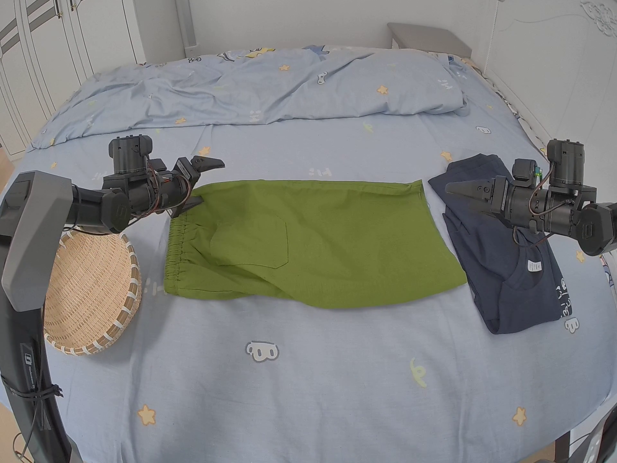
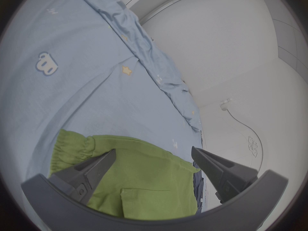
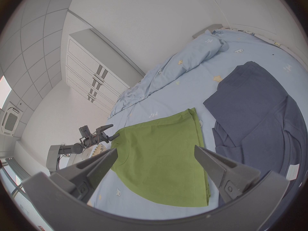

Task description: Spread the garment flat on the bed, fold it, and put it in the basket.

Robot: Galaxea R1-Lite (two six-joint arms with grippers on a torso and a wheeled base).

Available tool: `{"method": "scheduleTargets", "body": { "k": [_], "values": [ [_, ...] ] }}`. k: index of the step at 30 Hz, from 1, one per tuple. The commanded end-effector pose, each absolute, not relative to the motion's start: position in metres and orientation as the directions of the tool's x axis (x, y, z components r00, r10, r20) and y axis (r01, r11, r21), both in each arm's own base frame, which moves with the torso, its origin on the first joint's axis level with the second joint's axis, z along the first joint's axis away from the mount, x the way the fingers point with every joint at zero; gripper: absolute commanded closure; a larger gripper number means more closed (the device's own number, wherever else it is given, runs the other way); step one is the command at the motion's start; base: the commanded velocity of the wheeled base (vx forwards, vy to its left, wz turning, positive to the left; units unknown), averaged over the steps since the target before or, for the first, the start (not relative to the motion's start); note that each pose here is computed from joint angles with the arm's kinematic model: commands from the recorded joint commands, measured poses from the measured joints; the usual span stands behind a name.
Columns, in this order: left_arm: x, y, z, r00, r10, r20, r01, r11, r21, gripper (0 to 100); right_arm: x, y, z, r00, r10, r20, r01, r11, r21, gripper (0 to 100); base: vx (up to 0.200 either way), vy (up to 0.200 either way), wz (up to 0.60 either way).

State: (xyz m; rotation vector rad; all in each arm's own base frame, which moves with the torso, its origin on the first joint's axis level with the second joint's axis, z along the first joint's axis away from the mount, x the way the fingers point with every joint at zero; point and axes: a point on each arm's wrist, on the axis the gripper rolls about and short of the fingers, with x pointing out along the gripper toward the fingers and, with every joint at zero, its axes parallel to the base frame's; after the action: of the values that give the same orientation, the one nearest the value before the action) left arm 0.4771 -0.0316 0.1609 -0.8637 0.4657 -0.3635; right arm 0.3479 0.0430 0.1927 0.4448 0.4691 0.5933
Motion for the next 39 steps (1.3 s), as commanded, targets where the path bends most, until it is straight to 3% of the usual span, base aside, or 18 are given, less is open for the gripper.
{"method": "scheduleTargets", "body": {
  "k": [1,6,15,22,39],
  "values": [
    [0.443,-0.028,0.202,0.858,-0.481,-0.180,0.170,0.596,-0.785,0,0.346,0.043,0.195,0.731,0.620,-0.283,-0.427,0.740,0.519,0,0.000,0.000,0.00],
    [0.411,-0.026,0.208,0.866,-0.482,-0.131,0.213,0.595,-0.775,0,0.340,0.043,0.203,0.737,0.621,-0.266,-0.438,0.739,0.511,0,0.000,0.000,0.00],
    [0.368,-0.023,0.144,0.866,-0.462,-0.192,0.155,0.613,-0.775,0,0.333,0.043,0.208,0.715,0.653,-0.250,-0.469,0.713,0.520,0,0.000,0.000,0.00],
    [0.350,-0.009,0.128,0.883,-0.411,-0.227,0.130,0.678,-0.723,0,0.332,0.044,0.206,0.711,0.655,-0.255,-0.469,0.712,0.522,0,0.000,0.000,0.00],
    [0.357,-0.001,0.086,0.859,-0.388,-0.334,0.099,0.765,-0.636,0,0.333,0.044,0.205,0.710,0.656,-0.256,-0.469,0.712,0.523,0,0.000,0.000,0.00]
  ]
}}
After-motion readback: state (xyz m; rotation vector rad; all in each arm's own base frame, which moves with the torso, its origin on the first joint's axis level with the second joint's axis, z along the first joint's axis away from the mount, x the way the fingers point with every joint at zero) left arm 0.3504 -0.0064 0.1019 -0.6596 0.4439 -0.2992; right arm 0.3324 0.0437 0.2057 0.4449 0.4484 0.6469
